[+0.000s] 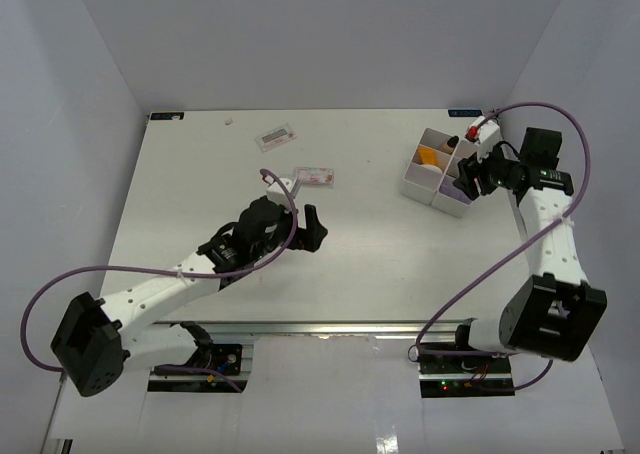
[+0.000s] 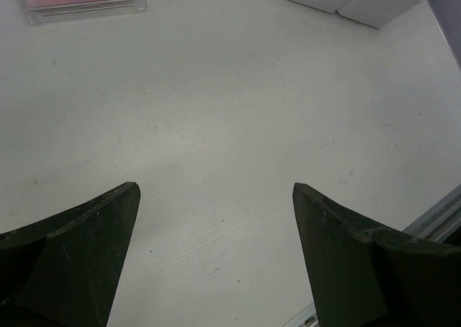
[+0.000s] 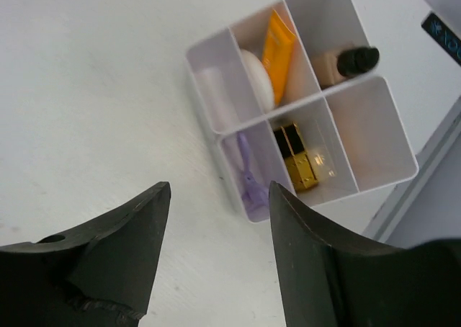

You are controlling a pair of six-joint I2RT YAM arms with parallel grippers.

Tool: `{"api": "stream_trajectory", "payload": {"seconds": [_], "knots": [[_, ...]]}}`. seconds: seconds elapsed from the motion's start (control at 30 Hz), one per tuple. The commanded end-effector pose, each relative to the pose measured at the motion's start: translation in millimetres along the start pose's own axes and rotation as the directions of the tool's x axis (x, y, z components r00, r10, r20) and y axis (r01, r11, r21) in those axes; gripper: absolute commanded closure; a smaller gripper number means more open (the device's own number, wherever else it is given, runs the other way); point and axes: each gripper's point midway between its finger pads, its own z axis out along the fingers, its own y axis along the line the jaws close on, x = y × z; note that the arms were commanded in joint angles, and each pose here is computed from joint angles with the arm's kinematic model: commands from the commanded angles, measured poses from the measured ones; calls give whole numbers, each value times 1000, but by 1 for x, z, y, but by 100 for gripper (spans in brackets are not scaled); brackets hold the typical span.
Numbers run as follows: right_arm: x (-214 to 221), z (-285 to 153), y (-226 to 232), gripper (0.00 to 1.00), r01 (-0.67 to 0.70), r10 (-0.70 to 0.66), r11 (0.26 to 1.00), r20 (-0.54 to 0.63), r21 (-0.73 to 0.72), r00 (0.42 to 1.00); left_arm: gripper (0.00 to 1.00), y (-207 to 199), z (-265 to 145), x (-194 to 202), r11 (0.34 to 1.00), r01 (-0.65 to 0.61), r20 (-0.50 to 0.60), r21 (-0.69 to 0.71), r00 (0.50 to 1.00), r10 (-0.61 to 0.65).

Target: Organize the makeup

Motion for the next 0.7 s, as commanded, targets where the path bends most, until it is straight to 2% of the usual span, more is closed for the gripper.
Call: {"api": "stream_trajectory", "payload": {"seconds": [0.0, 0.07, 0.2, 0.3, 0.37, 0.43, 0.5, 0.57, 0.67], "knots": [[-23, -22, 96, 28, -42, 115, 945, 208, -325, 971, 2, 28, 28, -29, 995, 77, -56, -56, 995, -80], [-24, -28, 120, 24, -24, 143, 913, 264, -408, 954, 2, 39, 54, -18, 994, 74, -149, -80, 985, -86], [-26, -35, 149, 20, -10, 210, 858, 333, -514, 919, 2, 52, 91, -35, 984, 95, -189, -151, 974, -123], [-26, -37, 153, 15, 2, 204, 857, 344, -515, 916, 2, 60, 119, -43, 981, 78, -222, -180, 968, -117], [-25, -39, 154, 11, 16, 183, 867, 348, -498, 920, 2, 69, 142, -42, 983, -19, -270, -185, 962, -33], [-24, -40, 157, 10, 25, 174, 870, 354, -493, 919, 2, 77, 155, -59, 971, -176, -290, -165, 949, 123], [-21, -41, 157, 10, 26, 167, 875, 352, -483, 921, 2, 74, 165, -60, 953, -292, -303, -74, 918, 258], [-22, -42, 158, 10, 31, 162, 876, 355, -481, 921, 2, 72, 173, -63, 890, -455, -275, 37, 852, 446], [-23, -45, 160, 10, 47, 150, 878, 368, -476, 918, 2, 73, 177, -63, 806, -583, -235, 106, 773, 590]]}}
